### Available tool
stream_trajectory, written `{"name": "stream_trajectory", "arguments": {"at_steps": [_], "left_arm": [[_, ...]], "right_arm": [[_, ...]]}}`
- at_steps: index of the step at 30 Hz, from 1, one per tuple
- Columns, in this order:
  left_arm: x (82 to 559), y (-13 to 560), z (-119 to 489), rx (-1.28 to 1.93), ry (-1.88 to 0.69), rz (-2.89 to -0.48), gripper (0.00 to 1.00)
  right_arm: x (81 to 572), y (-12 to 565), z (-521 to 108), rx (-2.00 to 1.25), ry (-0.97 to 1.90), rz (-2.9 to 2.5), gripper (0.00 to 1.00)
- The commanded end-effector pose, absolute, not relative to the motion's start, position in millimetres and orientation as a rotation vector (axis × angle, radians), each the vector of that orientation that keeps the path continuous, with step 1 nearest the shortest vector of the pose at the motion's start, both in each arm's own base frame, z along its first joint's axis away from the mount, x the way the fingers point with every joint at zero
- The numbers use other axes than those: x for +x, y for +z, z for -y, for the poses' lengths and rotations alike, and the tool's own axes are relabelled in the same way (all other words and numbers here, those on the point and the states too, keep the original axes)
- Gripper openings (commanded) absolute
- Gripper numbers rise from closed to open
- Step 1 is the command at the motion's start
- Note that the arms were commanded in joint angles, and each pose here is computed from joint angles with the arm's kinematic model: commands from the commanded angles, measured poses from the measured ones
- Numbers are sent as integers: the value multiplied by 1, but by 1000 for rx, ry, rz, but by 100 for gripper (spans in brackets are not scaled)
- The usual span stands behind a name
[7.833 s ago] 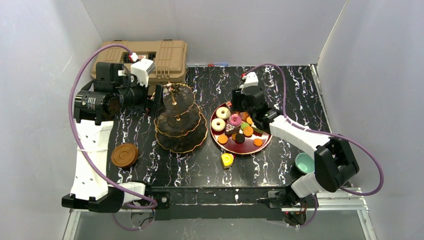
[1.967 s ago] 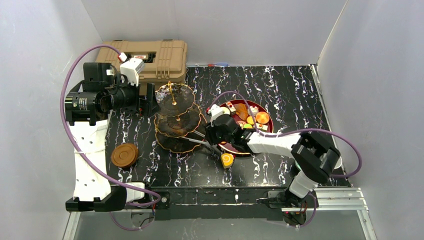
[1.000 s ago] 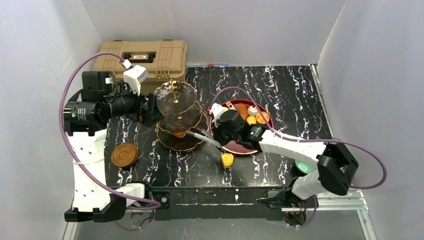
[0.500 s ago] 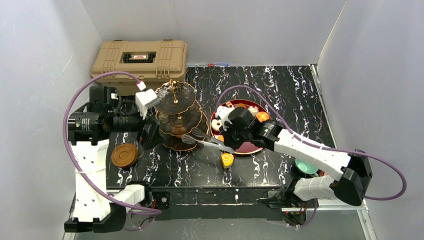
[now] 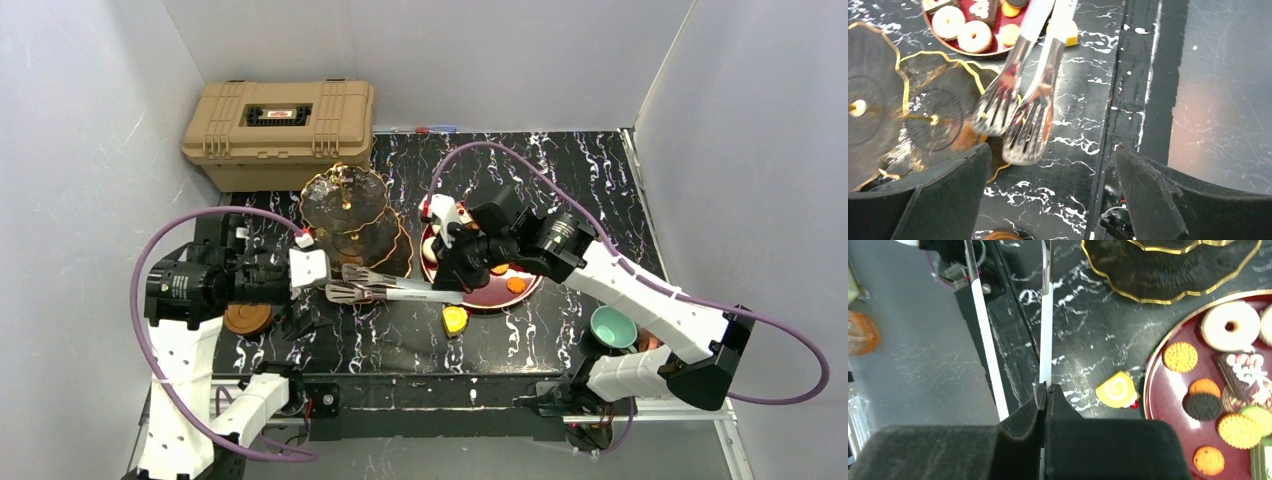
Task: Serve the afternoon tea
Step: Pick up the clamp from the desert table.
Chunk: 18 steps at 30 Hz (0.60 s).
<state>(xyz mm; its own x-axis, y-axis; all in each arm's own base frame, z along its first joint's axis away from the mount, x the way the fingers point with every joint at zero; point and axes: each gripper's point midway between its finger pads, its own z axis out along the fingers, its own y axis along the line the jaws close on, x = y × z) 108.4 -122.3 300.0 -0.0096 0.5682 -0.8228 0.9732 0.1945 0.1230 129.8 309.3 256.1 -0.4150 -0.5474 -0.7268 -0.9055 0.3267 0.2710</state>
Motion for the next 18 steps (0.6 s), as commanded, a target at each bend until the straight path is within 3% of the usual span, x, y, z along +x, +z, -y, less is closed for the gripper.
{"name": "stream_trajectory", "arguments": {"at_steps": [1, 12, 15, 18], "left_arm": [[90, 284, 131, 1544, -779, -1696, 92], [96, 273, 154, 1611, -901, -1775, 83], [89, 265, 159, 1652, -945, -1804, 74], [89, 260, 164, 1667, -960, -1824, 57]], "right_arm": [[121, 295, -331, -1343, 1062, -1947, 1], [124, 305, -339, -1399, 1062, -1877, 1], [124, 308, -340, -1404, 1059, -1859, 1], [125, 310, -341, -1409, 1060, -1843, 1]]}}
